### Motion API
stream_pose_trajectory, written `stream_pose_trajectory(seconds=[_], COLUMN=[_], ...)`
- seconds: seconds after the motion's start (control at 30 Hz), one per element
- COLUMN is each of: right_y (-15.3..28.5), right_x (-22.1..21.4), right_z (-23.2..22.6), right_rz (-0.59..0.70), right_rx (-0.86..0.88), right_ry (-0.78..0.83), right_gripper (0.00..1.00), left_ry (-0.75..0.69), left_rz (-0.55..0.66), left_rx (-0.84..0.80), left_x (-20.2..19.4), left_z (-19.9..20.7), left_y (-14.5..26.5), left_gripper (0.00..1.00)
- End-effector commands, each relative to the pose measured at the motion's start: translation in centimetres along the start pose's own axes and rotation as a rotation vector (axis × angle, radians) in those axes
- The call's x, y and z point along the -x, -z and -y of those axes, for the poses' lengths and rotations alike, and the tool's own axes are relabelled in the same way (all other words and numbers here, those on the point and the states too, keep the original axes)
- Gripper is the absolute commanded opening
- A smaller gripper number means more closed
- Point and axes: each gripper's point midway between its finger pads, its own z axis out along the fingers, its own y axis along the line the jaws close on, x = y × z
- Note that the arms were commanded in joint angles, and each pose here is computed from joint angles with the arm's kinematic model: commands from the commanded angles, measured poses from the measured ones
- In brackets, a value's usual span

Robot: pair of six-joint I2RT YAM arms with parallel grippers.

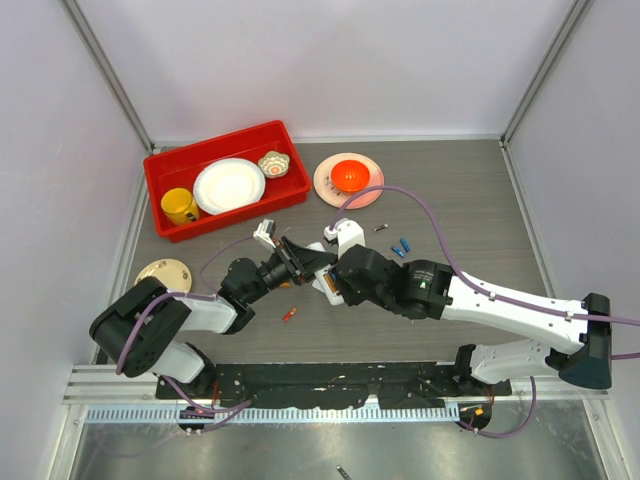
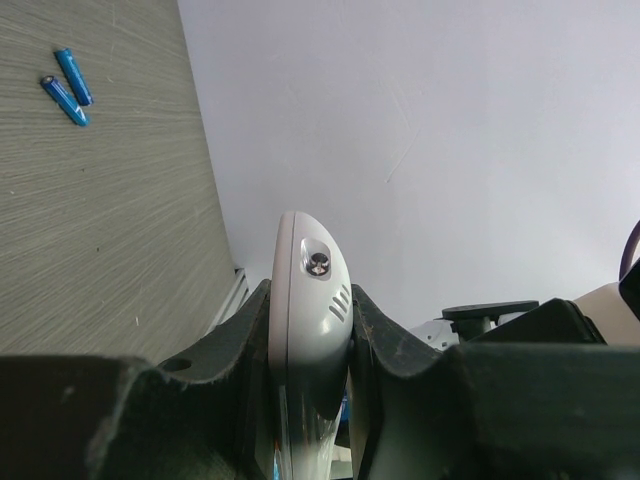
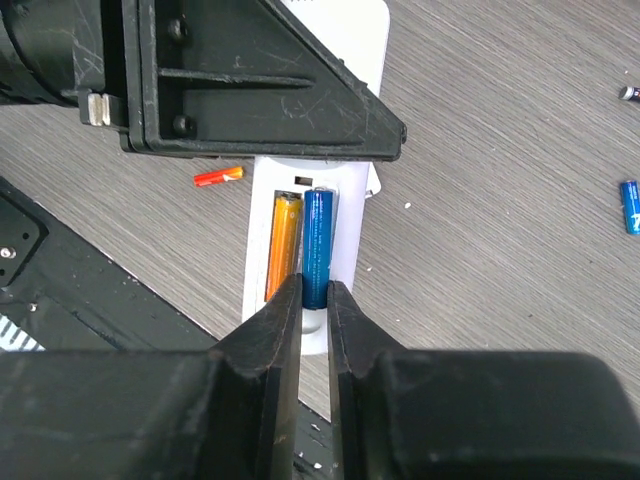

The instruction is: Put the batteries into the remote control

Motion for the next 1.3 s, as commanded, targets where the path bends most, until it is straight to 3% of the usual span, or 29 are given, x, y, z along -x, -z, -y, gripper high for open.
stream_pose_trajectory(seconds=[0.0,1.27], right_y=[0.3,0.3], right_x=[3.2,2.9], right_z=[-1.8,-0.5], right_rz=[0.114,0.141], right_rx=[0.068,0.01], right_ry=[-0.089,-0.119], right_gripper=[0.01,0.01], left_ry=[-0.047,-0.053], left_rz=[0.011,0.021], left_rx=[-0.182,-0.163], left_x=[0.4,0.5], left_z=[5.0,4.7], left_y=[-0.4,-0.3], left_gripper=[0.0,0.0])
